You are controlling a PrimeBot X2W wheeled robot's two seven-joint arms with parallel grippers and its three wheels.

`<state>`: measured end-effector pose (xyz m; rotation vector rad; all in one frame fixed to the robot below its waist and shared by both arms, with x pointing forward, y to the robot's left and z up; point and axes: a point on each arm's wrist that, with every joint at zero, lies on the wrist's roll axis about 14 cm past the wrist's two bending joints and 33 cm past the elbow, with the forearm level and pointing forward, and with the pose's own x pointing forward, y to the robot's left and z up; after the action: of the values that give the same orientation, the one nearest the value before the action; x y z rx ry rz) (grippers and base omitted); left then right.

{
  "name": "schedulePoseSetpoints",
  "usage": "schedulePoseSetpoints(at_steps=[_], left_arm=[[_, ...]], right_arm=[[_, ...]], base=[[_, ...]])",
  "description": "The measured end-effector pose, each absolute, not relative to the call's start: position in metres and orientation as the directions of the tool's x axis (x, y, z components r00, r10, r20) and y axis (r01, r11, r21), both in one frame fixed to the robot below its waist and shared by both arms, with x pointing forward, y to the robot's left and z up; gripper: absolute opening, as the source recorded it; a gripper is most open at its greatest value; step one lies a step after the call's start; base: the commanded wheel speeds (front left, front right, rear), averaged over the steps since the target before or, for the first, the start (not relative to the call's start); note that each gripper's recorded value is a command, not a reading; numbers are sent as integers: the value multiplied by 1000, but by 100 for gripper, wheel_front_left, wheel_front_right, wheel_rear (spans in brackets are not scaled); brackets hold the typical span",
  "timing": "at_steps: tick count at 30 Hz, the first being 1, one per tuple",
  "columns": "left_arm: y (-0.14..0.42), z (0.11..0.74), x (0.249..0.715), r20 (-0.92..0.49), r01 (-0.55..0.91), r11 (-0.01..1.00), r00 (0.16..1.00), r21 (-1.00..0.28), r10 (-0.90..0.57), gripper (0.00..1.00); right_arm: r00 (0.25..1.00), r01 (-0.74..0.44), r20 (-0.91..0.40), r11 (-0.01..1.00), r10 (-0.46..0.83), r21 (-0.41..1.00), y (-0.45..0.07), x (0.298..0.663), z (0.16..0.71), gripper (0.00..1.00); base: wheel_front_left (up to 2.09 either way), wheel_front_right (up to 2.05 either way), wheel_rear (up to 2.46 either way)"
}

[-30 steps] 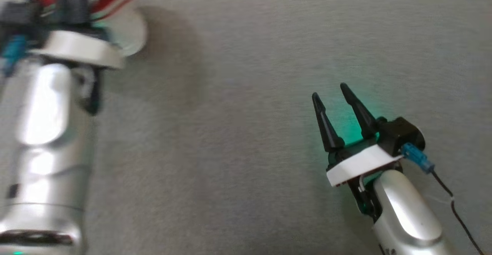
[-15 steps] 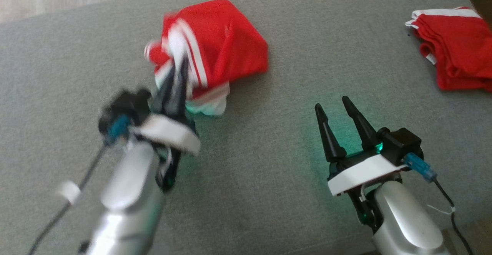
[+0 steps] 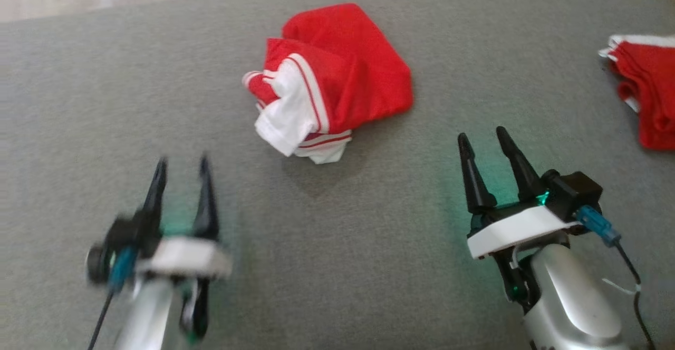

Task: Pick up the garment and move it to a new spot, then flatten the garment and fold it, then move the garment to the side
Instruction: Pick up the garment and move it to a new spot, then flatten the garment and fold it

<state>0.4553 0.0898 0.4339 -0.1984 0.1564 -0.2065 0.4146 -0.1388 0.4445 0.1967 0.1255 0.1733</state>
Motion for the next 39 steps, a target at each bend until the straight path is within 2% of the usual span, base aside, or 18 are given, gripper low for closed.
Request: schedulePoseSetpoints(at_steps=[6, 12, 16, 21, 28, 31, 34, 39], left_arm=[[143, 407, 399, -223, 61, 987, 970, -151, -94, 100], [146, 401, 365, -248, 71, 986, 963, -150, -107, 100], [146, 399, 358, -256, 71, 986, 961, -152, -109, 100], [141, 399, 354, -258, 78, 982, 959, -172, -121, 100], [135, 400, 346, -263, 66, 974, 957, -215, -123, 100], [141, 395, 336, -287, 34, 977, 953, -212, -95, 100], [152, 390, 327, -307, -18, 978, 950, -210, -49, 100], [162, 382, 319, -342, -62, 979, 940, -192, -8, 100]], right_arm=[[978, -163, -95, 966, 185, 203, -137, 415, 449, 100], [973, -147, -148, 967, 179, 206, -138, 397, 433, 100], [967, -170, -153, 965, 202, 201, -130, 395, 431, 100], [923, -335, -131, 923, 361, 188, -78, 400, 437, 100], [793, -605, -41, 794, 608, 64, 11, 435, 472, 100], [740, -669, -92, 743, 666, -6, 35, 443, 460, 100], [698, -711, -201, 697, 687, -87, 46, 446, 432, 100], [655, -748, -301, 652, 693, -125, 55, 447, 398, 100]], base=[[0, 0, 0], [0, 0, 0], [0, 0, 0], [0, 0, 0], [0, 0, 0], [0, 0, 0], [0, 0, 0], [0, 0, 0]])
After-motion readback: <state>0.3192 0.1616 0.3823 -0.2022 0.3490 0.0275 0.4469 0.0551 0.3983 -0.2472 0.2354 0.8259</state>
